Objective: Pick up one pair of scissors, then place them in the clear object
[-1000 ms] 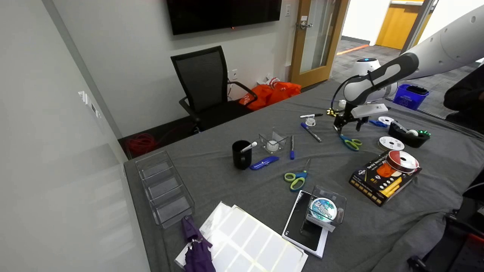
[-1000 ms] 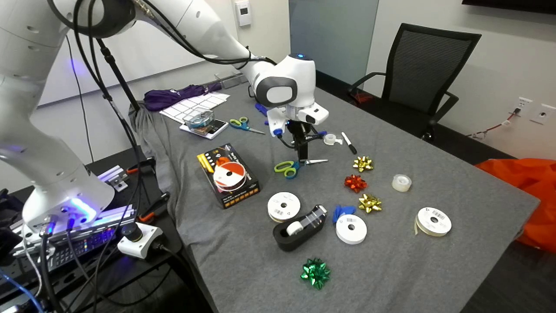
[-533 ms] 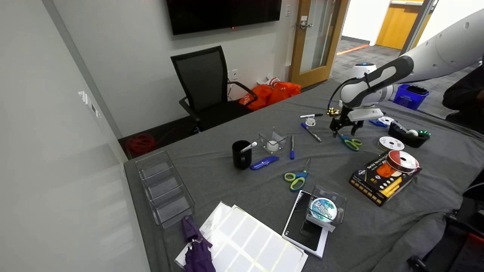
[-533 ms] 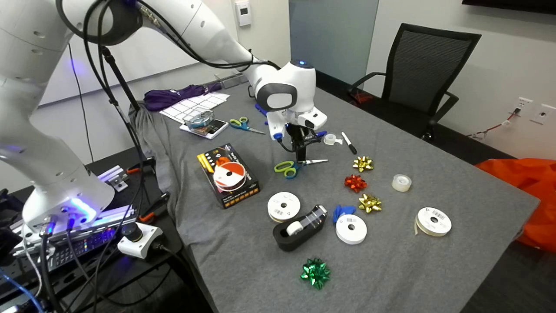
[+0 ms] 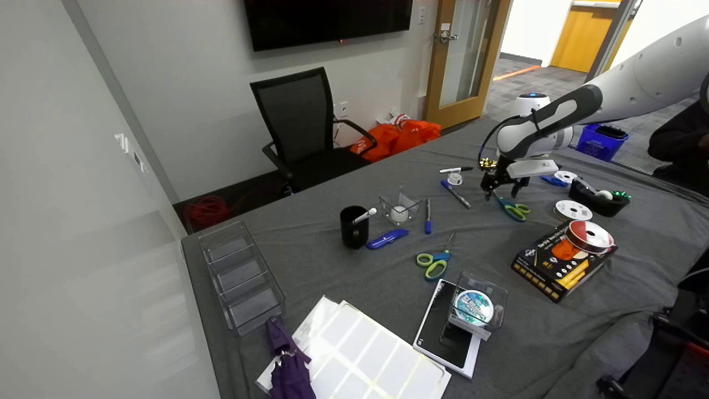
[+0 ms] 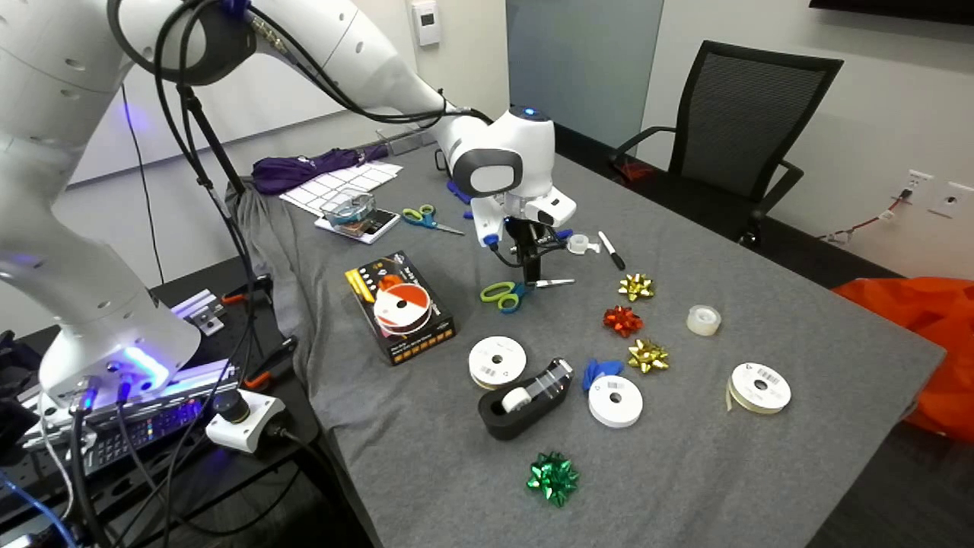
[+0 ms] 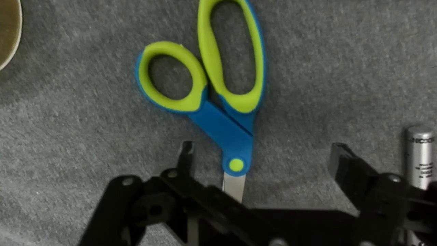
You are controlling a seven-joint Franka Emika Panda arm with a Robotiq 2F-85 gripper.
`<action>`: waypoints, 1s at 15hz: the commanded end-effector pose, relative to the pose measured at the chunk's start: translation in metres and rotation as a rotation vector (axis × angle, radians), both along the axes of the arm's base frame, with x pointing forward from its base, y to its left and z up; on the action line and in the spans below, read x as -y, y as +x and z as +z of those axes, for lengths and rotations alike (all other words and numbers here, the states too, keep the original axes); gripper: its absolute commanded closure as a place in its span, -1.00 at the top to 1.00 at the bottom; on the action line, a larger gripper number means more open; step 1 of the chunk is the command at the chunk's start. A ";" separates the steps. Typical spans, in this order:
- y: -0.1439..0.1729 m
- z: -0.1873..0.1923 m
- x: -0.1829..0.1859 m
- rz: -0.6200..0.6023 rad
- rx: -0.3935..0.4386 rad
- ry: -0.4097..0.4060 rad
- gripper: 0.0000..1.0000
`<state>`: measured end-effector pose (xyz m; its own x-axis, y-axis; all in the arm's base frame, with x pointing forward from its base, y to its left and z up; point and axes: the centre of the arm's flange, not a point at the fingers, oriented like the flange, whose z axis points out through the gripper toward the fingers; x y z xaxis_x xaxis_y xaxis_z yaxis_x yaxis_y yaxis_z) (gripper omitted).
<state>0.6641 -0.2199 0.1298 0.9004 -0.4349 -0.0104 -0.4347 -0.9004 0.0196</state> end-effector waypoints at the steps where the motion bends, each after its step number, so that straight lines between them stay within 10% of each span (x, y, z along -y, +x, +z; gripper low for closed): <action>1: 0.005 -0.009 0.008 0.010 0.032 -0.004 1.00; 4: 0.006 -0.016 0.010 0.011 0.042 -0.012 1.00; 5: 0.006 -0.017 0.011 0.010 0.042 -0.009 0.50; 15: 0.004 -0.004 0.012 0.019 0.044 -0.009 -0.77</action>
<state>0.6716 -0.2273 0.1215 0.8991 -0.4366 0.0306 -0.4373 -0.8991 0.0199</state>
